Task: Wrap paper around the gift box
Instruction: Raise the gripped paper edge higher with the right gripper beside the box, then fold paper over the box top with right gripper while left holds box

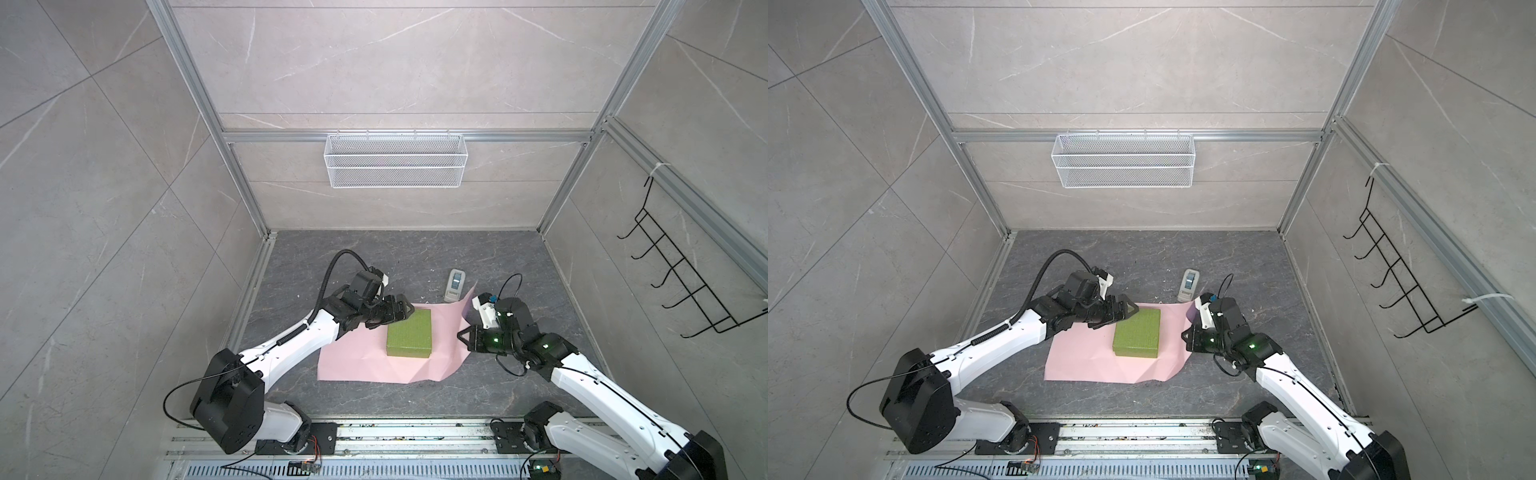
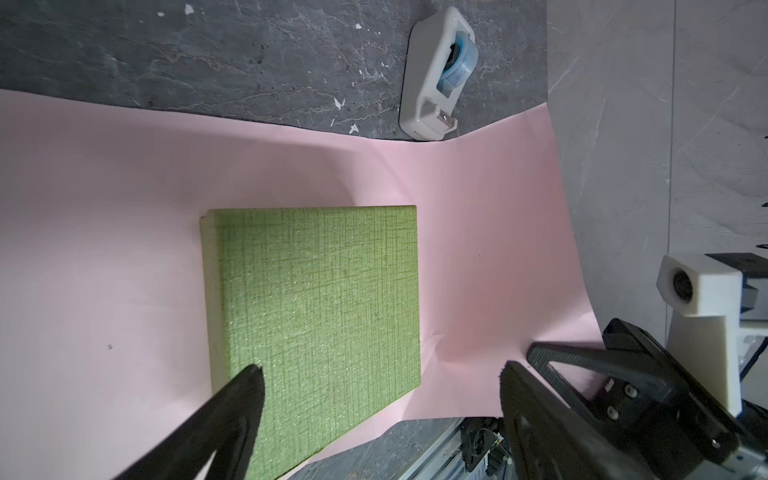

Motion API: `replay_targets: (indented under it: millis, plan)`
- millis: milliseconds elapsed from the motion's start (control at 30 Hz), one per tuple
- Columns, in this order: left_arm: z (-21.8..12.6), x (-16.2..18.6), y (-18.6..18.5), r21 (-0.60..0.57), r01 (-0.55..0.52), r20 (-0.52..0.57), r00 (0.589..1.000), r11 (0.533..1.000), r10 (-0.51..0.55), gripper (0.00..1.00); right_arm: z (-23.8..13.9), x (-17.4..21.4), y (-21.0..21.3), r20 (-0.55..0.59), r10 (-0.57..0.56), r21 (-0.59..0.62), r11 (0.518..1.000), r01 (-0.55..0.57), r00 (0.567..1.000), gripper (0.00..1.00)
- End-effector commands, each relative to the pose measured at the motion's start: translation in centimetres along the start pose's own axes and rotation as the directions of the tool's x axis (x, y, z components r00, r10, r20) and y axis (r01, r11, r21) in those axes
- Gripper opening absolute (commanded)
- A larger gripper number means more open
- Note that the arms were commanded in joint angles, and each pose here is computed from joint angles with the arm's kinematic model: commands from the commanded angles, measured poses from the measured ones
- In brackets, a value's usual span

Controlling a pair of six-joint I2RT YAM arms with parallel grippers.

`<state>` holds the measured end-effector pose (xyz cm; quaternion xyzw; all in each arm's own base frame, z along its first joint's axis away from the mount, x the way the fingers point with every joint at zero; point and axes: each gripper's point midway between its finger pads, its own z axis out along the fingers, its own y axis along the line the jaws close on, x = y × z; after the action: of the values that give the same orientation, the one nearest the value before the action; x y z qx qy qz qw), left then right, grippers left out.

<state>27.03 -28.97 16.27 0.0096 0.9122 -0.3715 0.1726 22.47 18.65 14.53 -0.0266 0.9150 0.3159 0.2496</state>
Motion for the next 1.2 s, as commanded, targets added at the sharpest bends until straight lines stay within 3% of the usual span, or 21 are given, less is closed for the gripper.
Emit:
replay_targets:
  millis: [0,233,533,833,1167]
  plan:
    - [0.1,-0.8,-3.7,0.122,0.027,-0.02,0.999,0.992,-0.025,0.89,0.3,-1.2,1.8,0.04,-0.006,-0.011,1.0,0.006,0.999,0.0]
    - [1.5,-0.6,-6.7,0.201,0.069,-0.063,0.996,0.977,-0.058,0.87,1.6,-0.3,4.1,0.017,-0.052,0.018,0.998,0.052,0.998,0.0]
    - [4.0,-0.9,-7.0,0.183,0.138,-0.121,0.986,0.973,-0.117,0.78,3.4,1.1,6.1,0.007,-0.1,0.046,0.994,0.1,0.995,0.0]
    - [5.0,-0.7,-4.4,0.045,0.107,-0.12,0.988,0.993,-0.101,0.53,5.1,2.4,7.4,-0.013,-0.126,0.058,0.99,0.126,0.992,0.0]
    - [5.5,-0.5,-3.3,0.004,0.061,-0.128,0.99,0.998,-0.059,0.24,5.9,2.8,7.5,-0.013,-0.126,0.069,0.99,0.127,0.992,0.01]
